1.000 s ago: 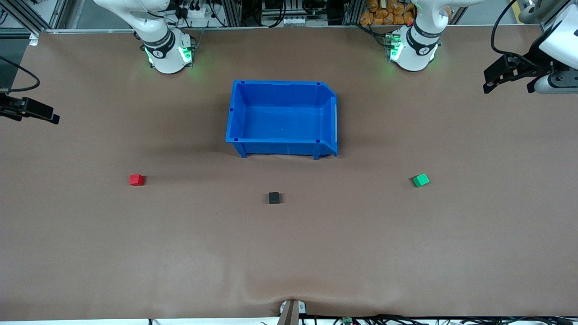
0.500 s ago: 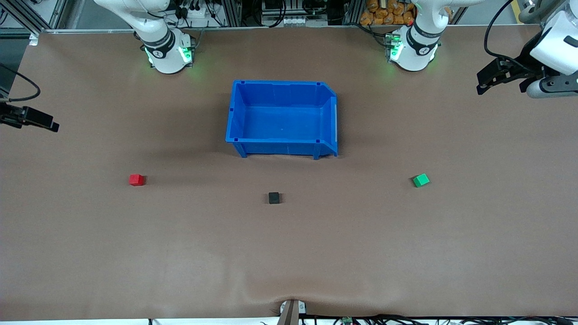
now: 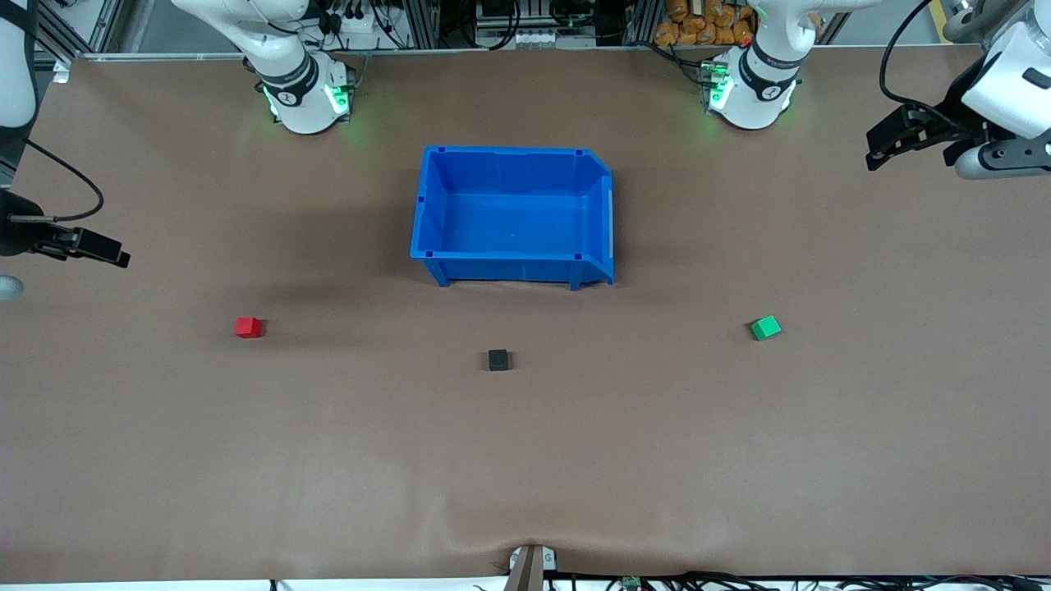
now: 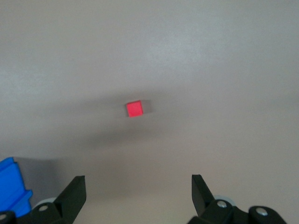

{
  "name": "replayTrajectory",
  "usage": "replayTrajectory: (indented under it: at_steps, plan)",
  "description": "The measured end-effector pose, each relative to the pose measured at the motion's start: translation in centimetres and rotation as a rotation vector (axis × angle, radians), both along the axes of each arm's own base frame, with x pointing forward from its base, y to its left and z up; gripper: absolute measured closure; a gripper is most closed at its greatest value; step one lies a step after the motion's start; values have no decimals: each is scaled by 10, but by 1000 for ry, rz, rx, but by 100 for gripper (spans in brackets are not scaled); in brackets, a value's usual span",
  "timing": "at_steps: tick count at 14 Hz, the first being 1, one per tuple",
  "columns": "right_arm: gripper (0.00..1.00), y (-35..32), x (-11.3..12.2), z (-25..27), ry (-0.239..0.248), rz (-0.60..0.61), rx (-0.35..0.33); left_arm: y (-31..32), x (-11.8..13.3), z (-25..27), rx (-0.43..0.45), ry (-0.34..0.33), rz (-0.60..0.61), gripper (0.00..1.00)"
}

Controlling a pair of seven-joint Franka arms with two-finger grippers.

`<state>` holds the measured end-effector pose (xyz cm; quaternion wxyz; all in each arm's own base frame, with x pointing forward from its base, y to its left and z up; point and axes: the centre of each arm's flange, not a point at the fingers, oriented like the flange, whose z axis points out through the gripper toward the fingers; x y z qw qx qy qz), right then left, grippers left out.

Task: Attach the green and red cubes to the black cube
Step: 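Move the right gripper toward the red cube, then grasp the red cube with the right gripper while the left gripper reaches the green cube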

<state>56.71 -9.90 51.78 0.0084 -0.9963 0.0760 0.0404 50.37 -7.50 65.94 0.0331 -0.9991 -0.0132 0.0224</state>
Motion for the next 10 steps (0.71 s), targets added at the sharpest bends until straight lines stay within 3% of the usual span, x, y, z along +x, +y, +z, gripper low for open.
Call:
replayTrajectory:
  at_steps: [5,10]
  plan:
    - [0,-3,-1,-47,-29,-7,-5,0,0,-9,3,21,2,0]
    - [0,2,-11,-106,6,-2,0,-4,1,-21,7,44,-7,0]
